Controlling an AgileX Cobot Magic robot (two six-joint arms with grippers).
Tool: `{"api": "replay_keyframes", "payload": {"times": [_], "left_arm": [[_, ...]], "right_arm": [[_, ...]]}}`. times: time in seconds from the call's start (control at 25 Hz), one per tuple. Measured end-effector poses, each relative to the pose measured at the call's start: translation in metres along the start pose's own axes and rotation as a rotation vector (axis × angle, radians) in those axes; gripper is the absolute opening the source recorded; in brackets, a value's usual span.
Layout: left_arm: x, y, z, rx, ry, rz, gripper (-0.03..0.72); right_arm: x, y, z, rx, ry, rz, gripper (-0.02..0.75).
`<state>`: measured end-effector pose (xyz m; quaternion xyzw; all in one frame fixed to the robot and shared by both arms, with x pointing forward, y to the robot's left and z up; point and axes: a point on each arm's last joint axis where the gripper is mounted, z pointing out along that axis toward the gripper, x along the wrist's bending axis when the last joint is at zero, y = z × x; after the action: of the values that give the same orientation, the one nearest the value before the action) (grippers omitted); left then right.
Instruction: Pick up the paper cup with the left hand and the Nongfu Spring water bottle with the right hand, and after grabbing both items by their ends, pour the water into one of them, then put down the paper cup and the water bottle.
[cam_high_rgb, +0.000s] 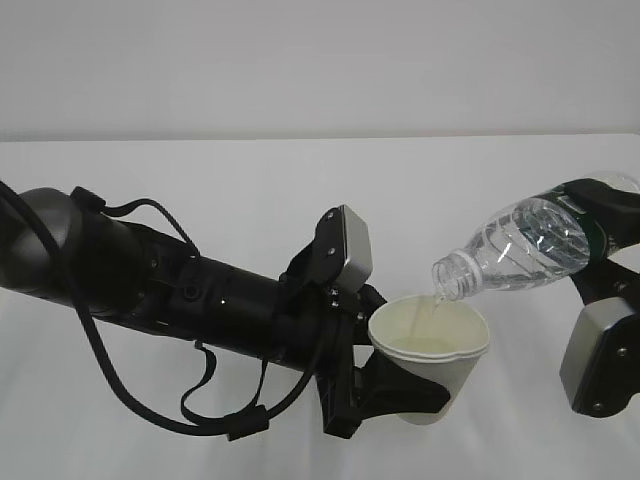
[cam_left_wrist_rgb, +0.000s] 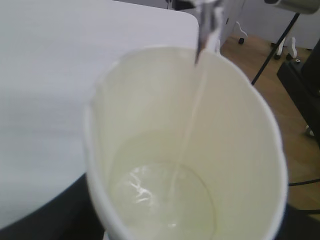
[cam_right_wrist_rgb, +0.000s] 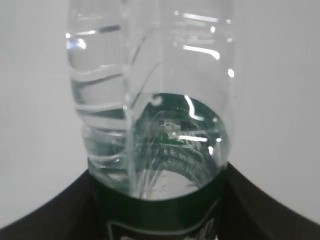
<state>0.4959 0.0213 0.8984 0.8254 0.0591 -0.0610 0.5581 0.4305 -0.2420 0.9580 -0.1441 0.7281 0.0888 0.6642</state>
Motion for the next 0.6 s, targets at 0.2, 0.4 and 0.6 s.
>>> {"api": "replay_keyframes", "payload": {"times": [0.2,0.4,0.6], "left_arm": [[0.0000,0.0000,0.0000,0.000,0.000,0.000,0.453],[-0.0002,-0.0002,0.0000,0.002,-0.002,0.002,0.453],[-0.0004,-0.0004,0.0000,0.004,-0.004,0.004,0.453]], "right_arm": [[0.0000,0.0000,0.0000,0.000,0.000,0.000,0.426],[0.0000,0.0008,0.0000,-0.009,0.000,-0.007,0.426],[0.0000,0.0010,0.0000,-0.011,0.000,-0.008,0.426]]}}
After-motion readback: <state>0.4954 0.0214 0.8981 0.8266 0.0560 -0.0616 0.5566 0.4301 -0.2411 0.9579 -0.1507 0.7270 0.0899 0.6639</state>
